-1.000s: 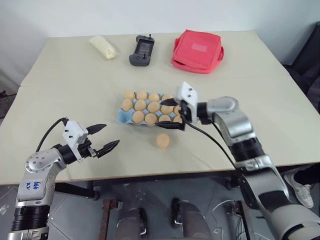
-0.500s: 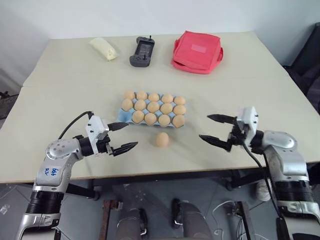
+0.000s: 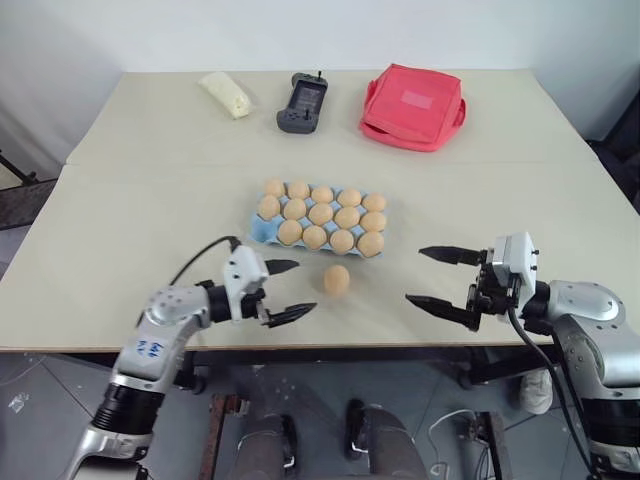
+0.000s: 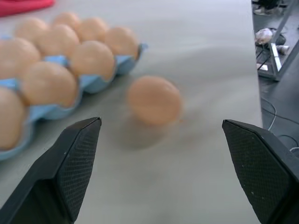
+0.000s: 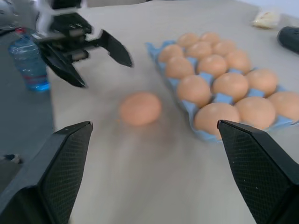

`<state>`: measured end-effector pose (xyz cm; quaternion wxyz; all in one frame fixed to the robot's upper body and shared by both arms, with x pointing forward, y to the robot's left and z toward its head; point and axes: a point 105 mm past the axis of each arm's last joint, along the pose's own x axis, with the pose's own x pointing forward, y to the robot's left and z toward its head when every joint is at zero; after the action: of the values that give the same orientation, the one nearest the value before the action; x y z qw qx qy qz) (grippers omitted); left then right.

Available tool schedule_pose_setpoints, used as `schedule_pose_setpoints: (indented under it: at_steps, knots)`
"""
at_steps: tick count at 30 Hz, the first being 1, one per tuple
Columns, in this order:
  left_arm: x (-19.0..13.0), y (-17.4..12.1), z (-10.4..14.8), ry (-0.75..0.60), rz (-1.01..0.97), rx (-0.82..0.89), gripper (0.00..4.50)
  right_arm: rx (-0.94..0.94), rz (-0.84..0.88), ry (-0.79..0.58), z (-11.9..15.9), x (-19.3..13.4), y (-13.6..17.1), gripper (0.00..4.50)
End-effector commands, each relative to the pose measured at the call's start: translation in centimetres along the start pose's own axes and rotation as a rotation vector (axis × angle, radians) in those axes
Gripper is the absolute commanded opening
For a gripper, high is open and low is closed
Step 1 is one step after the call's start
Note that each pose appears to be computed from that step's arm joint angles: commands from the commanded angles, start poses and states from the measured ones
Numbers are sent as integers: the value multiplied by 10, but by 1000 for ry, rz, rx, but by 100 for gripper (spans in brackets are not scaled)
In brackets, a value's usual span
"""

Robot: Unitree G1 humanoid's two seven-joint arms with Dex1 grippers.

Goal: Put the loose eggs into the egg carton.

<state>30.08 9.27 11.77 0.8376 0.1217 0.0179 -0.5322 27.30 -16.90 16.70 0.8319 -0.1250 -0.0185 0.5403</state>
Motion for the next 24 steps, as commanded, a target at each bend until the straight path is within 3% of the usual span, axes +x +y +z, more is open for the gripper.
schedule_pose_setpoints:
  at_steps: [1,13,17,21,24]
  knots:
    - [23,2,9,-28,74,38,439,-50,15,-20,16,-3,10,449]
    - [81,11,8,-65,104,5,439,-8,12,-33,16,6,23,449]
    - [80,6,10,-82,81,1,354,-8,-4,-37,16,6,20,450]
    - [66,2,12,-110,59,2,233,-6,-2,-42,16,8,20,450]
    - [42,12,24,-184,74,-1,223,-5,12,-51,16,11,20,450]
